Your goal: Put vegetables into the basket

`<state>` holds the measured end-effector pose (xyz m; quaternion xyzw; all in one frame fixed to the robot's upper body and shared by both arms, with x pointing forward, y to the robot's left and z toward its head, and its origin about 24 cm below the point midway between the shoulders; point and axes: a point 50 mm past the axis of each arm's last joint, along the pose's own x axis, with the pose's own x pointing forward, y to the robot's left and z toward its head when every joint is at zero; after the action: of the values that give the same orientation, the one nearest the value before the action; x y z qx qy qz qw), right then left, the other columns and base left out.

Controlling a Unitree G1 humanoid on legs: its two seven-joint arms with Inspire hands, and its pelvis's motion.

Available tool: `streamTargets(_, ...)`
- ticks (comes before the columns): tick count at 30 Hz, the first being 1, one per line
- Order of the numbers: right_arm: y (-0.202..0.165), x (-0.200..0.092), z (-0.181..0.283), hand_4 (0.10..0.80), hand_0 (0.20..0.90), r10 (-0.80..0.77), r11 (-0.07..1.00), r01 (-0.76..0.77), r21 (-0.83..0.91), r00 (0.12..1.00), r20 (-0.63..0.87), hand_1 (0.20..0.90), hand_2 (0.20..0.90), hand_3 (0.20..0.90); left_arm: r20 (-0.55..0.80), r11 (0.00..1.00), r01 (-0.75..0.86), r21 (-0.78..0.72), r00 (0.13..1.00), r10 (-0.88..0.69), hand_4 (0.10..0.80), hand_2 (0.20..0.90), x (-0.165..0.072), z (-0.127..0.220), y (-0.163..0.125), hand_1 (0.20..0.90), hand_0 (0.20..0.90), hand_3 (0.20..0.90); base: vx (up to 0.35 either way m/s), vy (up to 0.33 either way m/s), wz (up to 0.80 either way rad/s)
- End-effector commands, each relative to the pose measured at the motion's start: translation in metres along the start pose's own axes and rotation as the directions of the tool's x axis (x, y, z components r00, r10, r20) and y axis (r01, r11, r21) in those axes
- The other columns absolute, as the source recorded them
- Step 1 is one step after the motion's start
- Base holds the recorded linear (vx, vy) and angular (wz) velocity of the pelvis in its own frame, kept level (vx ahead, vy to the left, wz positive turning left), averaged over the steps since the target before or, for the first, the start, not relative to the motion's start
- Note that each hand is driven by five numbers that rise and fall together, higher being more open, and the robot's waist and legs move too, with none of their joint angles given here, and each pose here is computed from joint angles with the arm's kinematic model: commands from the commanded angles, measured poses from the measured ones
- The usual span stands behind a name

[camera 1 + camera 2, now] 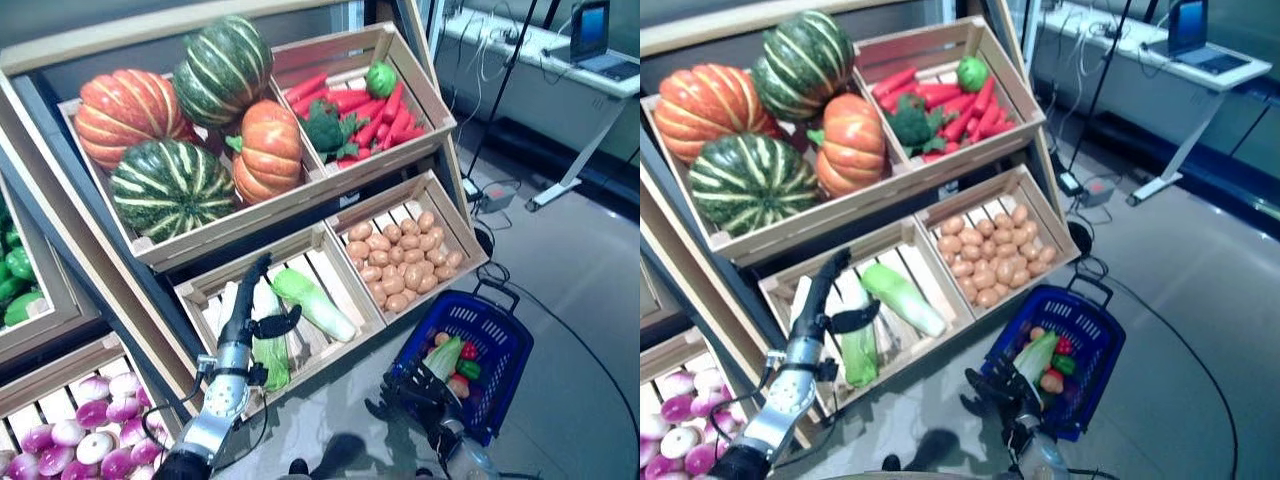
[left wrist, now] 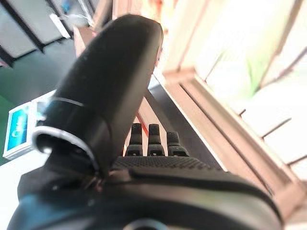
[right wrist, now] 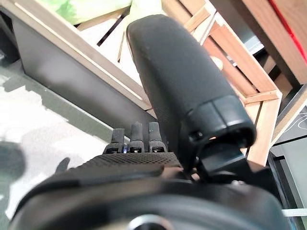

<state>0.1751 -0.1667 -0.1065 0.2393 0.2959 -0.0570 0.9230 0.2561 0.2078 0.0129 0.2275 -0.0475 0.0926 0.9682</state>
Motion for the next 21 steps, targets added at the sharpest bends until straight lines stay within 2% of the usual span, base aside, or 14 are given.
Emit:
streamTargets(1,0.034,0.01,0.047,0.8,0.9,0.152,0.988,-0.154,-0.007,0.966,0.207,0.9,0.9,0.9,0.25,0.985,-0.174,0.018,0.954,0.164,0.8,0.9,0.043,0.05,0.023,0.9,0.9,0.9,-0.048,0.036,0.0)
streamTargets(10,0.053,0.011,0.088,0.8,0.9,0.239,0.971,-0.225,-0.079,0.914,0.329,0.9,0.9,0.9,0.205,0.915,-0.402,-0.038,0.893,0.4,0.8,0.9,0.068,0.06,0.039,0.9,0.9,0.9,-0.106,0.061,-0.09)
streamTargets(21,0.073,0.021,0.134,0.8,0.9,0.247,0.968,-0.21,-0.134,0.874,0.418,0.9,0.9,0.9,0.115,0.82,-0.565,-0.096,0.812,0.573,0.8,0.9,0.099,0.074,0.059,0.9,0.9,0.9,-0.094,0.047,-0.02)
